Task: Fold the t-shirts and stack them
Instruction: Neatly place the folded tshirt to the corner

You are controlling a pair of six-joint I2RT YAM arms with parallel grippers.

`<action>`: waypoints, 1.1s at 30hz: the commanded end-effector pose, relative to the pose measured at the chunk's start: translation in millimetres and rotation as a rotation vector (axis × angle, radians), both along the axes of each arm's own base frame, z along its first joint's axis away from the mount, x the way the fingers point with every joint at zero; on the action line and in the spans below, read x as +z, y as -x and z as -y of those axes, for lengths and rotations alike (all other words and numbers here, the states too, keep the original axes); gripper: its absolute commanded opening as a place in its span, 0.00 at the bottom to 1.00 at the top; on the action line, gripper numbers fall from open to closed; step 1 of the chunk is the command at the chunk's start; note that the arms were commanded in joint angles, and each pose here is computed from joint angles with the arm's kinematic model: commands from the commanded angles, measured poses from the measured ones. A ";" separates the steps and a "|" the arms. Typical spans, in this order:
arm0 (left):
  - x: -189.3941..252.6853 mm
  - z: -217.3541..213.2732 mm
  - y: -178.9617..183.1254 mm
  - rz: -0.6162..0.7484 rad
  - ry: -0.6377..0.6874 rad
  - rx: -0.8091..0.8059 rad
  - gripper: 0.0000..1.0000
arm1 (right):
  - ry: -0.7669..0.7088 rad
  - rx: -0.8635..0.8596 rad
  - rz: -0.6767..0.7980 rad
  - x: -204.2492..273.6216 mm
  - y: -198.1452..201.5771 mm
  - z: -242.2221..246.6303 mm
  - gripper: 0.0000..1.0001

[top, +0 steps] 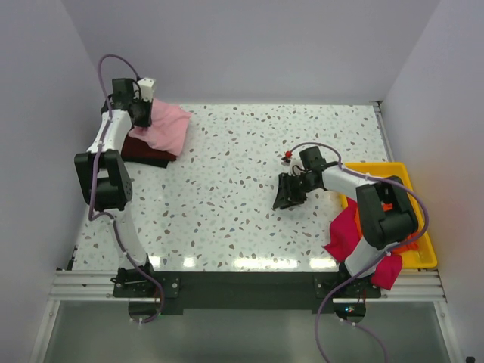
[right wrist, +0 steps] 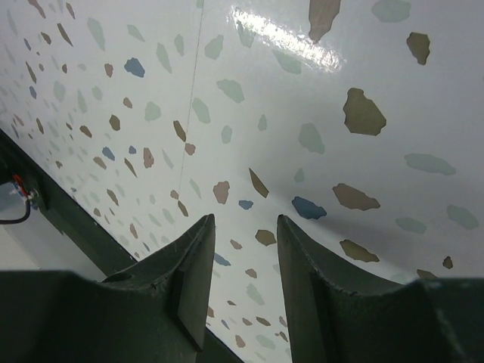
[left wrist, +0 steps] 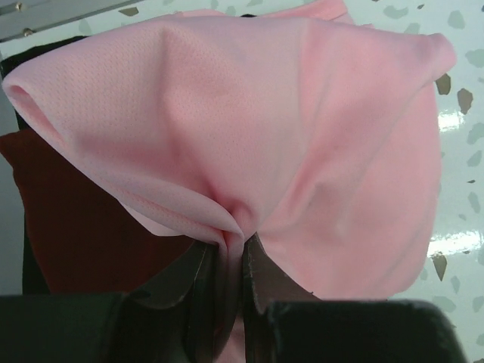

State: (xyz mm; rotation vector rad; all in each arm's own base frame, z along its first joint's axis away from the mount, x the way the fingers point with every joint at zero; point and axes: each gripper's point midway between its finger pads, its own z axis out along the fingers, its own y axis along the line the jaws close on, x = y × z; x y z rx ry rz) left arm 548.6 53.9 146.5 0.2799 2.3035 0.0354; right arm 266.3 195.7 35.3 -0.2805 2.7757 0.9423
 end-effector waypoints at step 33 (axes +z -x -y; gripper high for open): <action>115.4 -96.1 68.9 0.278 -0.123 0.644 1.00 | -0.042 0.037 0.176 61.3 -5.4 0.1 0.60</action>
